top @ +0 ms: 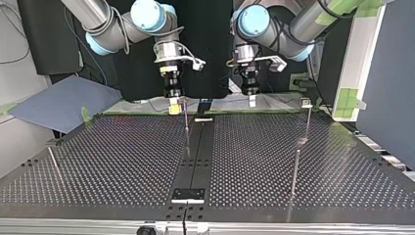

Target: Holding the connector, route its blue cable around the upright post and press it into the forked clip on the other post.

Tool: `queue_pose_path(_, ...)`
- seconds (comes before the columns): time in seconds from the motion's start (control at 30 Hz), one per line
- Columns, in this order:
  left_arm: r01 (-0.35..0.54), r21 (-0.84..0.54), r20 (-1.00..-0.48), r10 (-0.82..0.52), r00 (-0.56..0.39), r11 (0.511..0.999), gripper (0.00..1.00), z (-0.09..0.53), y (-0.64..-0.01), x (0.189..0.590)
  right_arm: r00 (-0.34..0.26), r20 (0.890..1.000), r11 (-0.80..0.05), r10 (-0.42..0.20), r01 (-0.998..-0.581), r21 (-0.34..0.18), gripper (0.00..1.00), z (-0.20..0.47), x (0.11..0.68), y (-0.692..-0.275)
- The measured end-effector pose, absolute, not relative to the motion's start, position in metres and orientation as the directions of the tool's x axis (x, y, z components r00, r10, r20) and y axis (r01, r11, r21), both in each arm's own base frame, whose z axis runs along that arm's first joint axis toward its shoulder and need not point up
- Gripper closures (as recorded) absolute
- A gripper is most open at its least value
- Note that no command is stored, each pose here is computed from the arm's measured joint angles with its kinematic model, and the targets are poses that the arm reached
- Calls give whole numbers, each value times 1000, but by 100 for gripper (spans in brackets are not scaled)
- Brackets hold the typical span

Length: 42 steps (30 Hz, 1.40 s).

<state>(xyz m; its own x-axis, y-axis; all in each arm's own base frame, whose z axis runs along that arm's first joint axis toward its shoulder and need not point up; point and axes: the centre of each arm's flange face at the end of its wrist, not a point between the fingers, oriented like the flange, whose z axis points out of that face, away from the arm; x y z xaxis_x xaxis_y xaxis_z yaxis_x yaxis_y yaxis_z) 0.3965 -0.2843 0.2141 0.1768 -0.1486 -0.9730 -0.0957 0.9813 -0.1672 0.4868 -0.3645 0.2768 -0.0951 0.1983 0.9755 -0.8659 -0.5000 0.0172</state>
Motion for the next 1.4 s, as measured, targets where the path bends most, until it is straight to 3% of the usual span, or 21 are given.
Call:
queue_pose_path(0.43, -231, -225, -957, -170, 235, 947, 100, 275, -257, 403, -171, 950, -562, 263, -827, 7, 100, 382, 473, -380)
queue_pose_path(0.63, -294, -260, -945, -179, 276, 920, 100, 310, -242, 407, -152, 958, -601, 244, -799, 26, 100, 389, 475, -383)
queue_pose_path(0.9, -313, -305, -921, -194, 338, 900, 100, 362, -229, 413, -120, 970, -647, 209, -761, 45, 100, 373, 490, -392)
queue_pose_path(1.4, -305, -372, -865, -209, 456, 877, 100, 468, -198, 411, -170, 953, -728, 253, -682, 72, 100, 411, 513, -394)
